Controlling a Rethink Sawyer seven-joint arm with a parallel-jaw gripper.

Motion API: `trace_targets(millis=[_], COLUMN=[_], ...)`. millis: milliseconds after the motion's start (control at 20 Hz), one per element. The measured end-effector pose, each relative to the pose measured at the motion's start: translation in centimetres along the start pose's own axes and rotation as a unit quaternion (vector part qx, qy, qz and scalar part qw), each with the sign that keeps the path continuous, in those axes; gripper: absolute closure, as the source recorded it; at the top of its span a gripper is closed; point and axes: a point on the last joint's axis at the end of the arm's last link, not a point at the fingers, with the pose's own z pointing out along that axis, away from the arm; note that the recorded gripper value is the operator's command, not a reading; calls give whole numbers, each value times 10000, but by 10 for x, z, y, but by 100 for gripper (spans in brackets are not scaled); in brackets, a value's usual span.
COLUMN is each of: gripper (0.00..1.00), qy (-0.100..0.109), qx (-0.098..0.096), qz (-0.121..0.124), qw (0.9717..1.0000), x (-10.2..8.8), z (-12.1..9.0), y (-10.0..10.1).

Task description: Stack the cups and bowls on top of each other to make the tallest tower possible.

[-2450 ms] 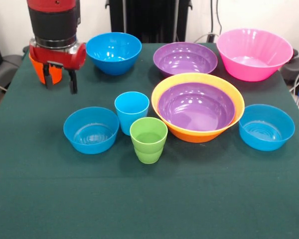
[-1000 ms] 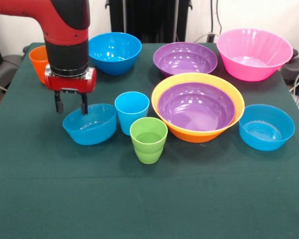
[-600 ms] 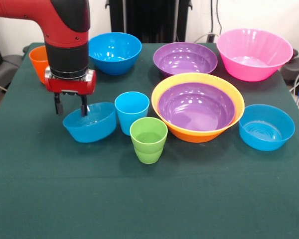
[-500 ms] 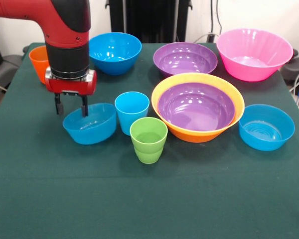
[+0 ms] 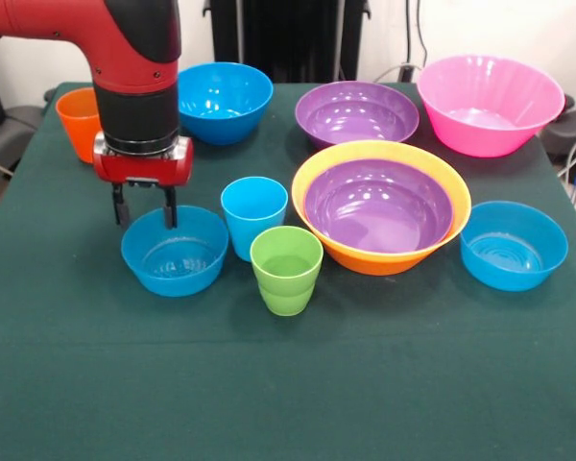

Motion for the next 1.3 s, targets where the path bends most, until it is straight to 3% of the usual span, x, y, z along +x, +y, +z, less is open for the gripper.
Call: trace_targets(millis=[50,450,1300], gripper=[100,100,100], qy=[-16,-178,-255], qx=[-19,-55,6], qz=[-8,-60,-114], qw=[10000,9998,9996], x=[-2,-17,-25], z=[0,-11,-20], y=[2,10,11])
